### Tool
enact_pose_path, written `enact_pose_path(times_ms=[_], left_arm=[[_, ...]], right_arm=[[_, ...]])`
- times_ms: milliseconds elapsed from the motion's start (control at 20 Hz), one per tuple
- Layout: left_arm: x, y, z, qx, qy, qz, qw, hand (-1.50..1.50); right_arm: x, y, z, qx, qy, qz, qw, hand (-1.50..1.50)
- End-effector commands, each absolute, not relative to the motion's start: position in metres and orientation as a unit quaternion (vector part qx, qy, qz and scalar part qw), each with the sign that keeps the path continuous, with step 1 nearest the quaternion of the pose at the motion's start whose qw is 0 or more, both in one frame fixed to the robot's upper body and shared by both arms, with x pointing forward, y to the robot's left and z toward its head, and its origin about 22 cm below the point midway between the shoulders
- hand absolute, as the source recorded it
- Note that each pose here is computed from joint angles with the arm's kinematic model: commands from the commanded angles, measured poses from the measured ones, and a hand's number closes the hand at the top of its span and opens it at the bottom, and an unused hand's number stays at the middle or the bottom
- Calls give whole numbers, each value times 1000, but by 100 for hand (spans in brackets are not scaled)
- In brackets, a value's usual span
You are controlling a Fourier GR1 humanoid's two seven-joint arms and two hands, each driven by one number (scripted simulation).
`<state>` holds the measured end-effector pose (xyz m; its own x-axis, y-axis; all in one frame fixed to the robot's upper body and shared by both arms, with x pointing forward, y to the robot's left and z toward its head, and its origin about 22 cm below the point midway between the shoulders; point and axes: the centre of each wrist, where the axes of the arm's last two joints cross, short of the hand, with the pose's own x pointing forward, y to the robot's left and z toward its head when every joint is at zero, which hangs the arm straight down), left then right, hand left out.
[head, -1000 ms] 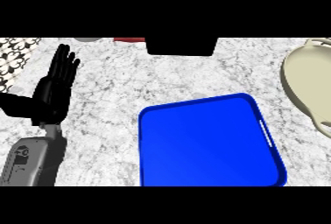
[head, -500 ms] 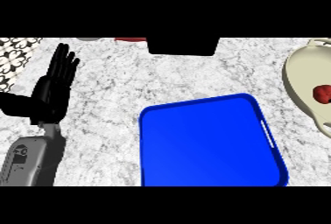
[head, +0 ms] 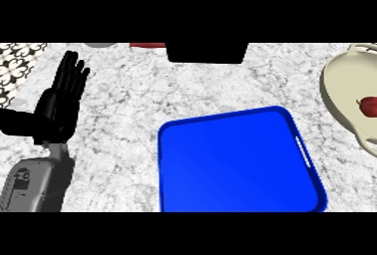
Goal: Pick the bell pepper from the tray and place it in the pot
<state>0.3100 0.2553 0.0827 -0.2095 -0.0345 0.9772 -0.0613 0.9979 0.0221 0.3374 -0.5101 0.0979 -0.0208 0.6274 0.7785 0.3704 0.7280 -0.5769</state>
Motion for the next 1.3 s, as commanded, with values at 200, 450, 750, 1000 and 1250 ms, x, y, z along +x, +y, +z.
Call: enact_pose_path(times_ms=[200, 450, 750, 1000, 1250], left_arm=[[309, 262, 82, 31, -775, 10, 631, 0], [315, 268, 88, 31, -780, 19, 624, 0], [311, 253, 74, 35, -776, 19, 630, 0], [313, 264, 87, 42, -783, 14, 620, 0], [314, 266, 93, 34, -785, 14, 619, 0]], right_arm=[[312, -544, 119, -294, -740, -36, 604, -150], [273, -574, 116, -301, -758, -67, 574, -150], [242, -594, 116, -303, -763, -90, 564, -150], [216, -607, 110, -317, -760, -95, 559, -150], [192, -626, 136, -308, -763, -93, 561, -150]])
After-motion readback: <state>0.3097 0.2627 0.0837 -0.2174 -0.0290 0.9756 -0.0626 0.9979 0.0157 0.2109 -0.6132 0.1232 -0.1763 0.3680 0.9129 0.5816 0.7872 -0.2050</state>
